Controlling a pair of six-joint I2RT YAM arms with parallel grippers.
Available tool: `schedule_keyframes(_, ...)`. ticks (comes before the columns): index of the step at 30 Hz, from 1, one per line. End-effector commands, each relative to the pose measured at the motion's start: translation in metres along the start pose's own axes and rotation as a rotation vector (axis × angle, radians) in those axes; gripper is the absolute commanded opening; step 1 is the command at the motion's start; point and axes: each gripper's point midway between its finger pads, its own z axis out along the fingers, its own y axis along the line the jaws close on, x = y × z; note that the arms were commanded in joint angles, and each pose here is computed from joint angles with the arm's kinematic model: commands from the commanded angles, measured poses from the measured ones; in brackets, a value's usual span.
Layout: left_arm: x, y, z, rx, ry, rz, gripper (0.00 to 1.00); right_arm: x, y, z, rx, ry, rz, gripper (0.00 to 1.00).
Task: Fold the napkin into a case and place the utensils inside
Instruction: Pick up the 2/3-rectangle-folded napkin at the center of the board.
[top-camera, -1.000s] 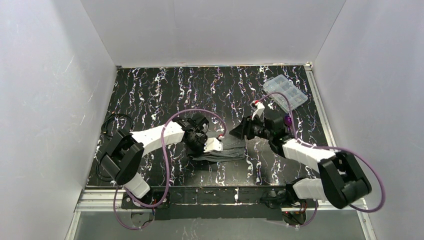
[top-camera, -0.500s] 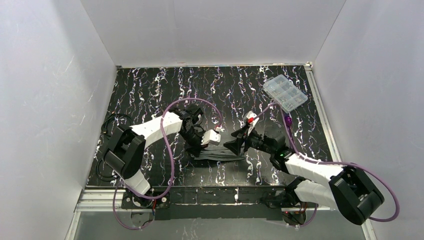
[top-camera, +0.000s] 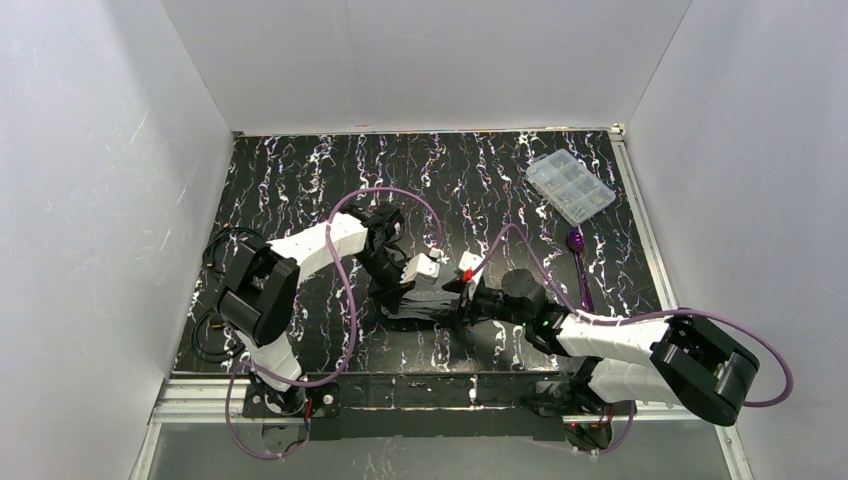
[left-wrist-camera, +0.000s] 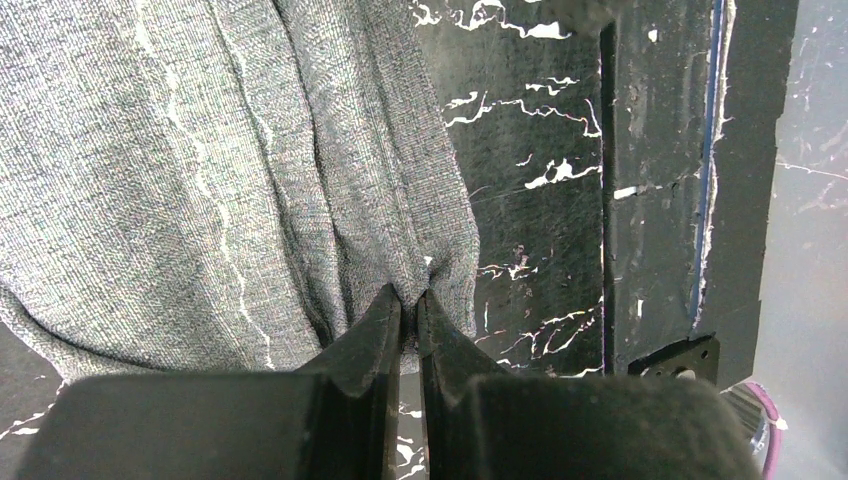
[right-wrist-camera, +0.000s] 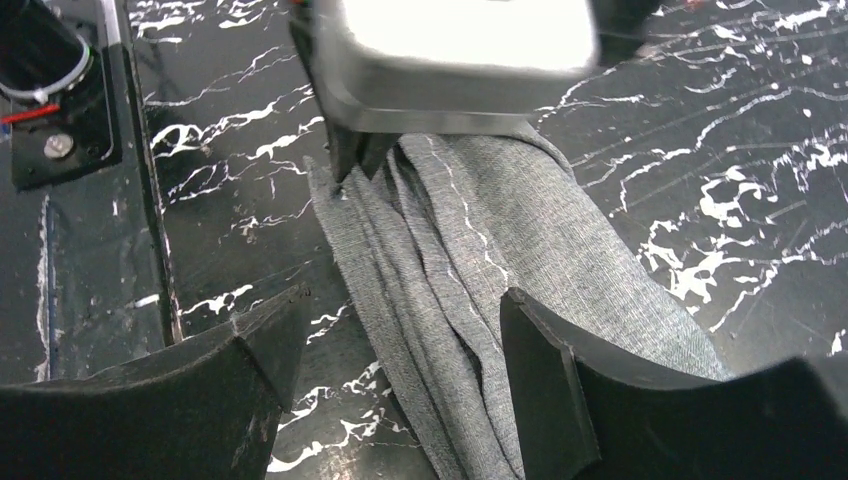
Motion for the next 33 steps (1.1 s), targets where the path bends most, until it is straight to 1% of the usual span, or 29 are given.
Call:
schedule_keyframes(1,-0.007,-0.010,-0.005,0.065,-0.036,0.004,0.00,-0.006,0.004,0.008,0.035,-0.021,-0.147,0.77)
schedule_keyframes(7,-0.007,-0.008,-0.005,0.080,-0.034,-0.005,0.00,0.011,0.020,0.026,0.006,0.019,-0.233,0.76)
schedule_keyframes(9,-0.007,-0.007,-0.006,0.085,-0.032,-0.006,0.00,0.016,0.014,0.032,0.064,0.024,-0.256,0.76)
schedule_keyframes(16,-0.006,-0.008,-0.006,0.091,-0.025,-0.007,0.00,0.012,0.018,0.055,0.099,-0.009,-0.351,0.74)
schedule_keyframes(20,-0.004,-0.009,-0.005,0.097,-0.019,-0.016,0.00,0.002,0.015,0.056,0.152,-0.039,-0.386,0.73)
schedule_keyframes(25,-0.002,-0.011,-0.004,0.107,-0.015,-0.016,0.00,0.005,0.021,0.060,0.126,-0.023,-0.425,0.73)
schedule_keyframes(27,-0.003,-0.011,-0.005,0.106,-0.018,-0.020,0.00,0.006,0.021,0.064,0.122,-0.035,-0.435,0.73)
schedule_keyframes(33,-0.004,-0.011,-0.005,0.109,-0.018,-0.020,0.00,0.018,0.032,0.073,0.061,-0.053,-0.421,0.69)
